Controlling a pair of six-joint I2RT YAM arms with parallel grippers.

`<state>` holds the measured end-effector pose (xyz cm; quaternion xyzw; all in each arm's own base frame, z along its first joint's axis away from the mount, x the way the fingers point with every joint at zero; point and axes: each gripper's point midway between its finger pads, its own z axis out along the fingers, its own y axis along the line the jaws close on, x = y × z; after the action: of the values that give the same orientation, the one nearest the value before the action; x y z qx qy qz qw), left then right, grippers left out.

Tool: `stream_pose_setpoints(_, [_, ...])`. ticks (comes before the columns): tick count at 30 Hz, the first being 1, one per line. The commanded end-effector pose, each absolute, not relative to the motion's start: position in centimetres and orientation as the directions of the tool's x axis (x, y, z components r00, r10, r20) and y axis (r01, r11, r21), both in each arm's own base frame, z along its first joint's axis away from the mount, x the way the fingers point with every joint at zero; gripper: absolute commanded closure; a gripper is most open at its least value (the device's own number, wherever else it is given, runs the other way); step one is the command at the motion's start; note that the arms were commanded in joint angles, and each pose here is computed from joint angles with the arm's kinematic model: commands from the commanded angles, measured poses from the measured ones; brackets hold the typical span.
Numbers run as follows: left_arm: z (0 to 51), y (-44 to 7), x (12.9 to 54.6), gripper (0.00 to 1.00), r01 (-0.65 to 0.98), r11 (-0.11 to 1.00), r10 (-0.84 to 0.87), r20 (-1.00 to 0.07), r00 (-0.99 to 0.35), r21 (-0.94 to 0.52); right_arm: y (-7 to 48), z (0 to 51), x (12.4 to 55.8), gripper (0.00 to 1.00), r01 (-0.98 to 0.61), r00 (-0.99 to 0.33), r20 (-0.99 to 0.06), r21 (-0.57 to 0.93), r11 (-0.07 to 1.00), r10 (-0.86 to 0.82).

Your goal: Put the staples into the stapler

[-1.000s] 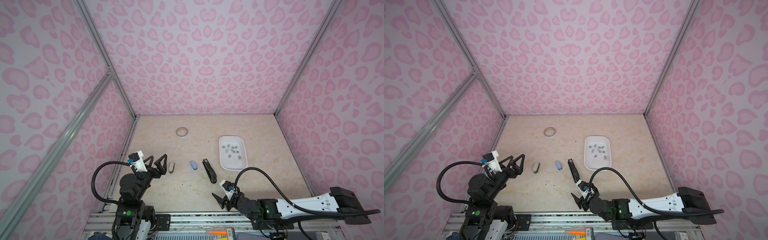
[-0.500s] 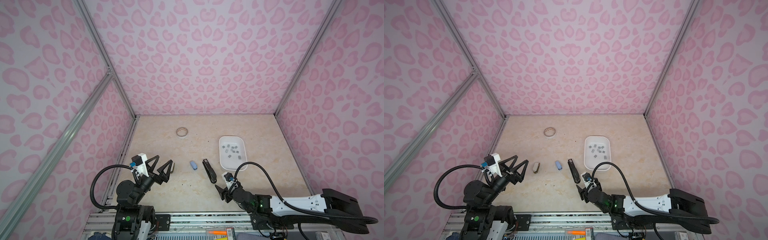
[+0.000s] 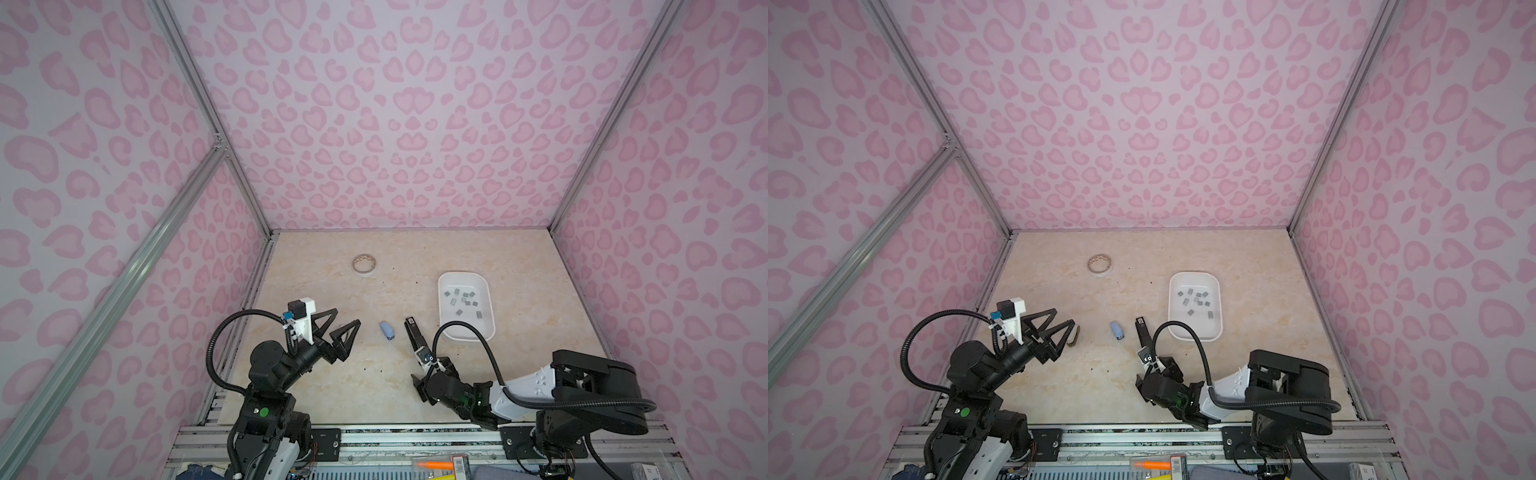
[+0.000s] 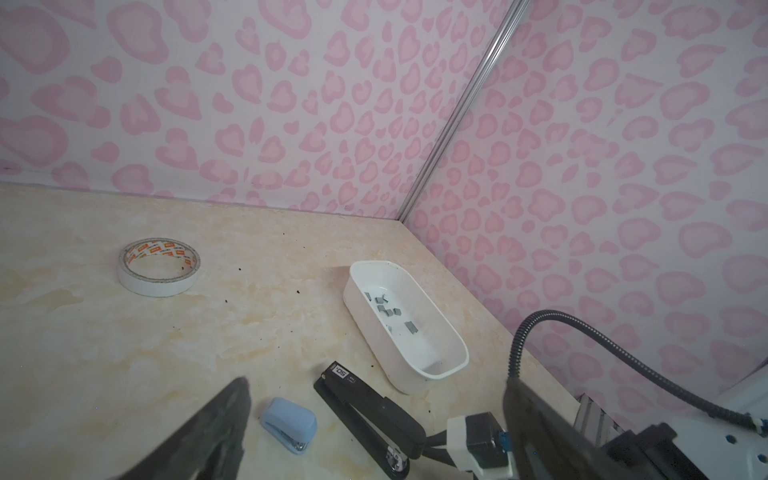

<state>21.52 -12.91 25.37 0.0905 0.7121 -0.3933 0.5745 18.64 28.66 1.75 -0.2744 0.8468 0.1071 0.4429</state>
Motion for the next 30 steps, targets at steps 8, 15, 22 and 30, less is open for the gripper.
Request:
stream_pose_setpoints(8, [26.2, -13.6, 23.3, 0.03, 0.59, 0.702, -0.304, -0.918, -0.257, -0.398, 26.3, 1.4, 20.6, 0.23, -0.468, -0.457, -0.82, -0.107, 0.877, -0.344])
stream_pose_setpoints(15, [25.0, -17.1, 24.0, 0.05, 0.675, 0.658, -0.169, -0.939, -0.3, -0.334, 24.7, 0.4, 21.8, 0.25, -0.436, -0.485, -0.81, -0.103, 0.894, -0.33])
stream_pose_setpoints(22, [23.4, -20.8, 22.8, 0.07, 0.797, 0.557, -0.017, -0.963, -0.27, -0.233, 23.6, -0.1, 22.9, 0.35, -0.399, -0.498, -0.812, -0.097, 0.912, -0.305])
stream_pose_setpoints(30, [21.9, -24.8, 21.3, 0.1, 0.907, 0.402, 0.14, -0.971, -0.195, -0.124, 21.8, 0.4, 24.0, 0.44, -0.345, -0.519, -0.818, -0.066, 0.936, -0.249])
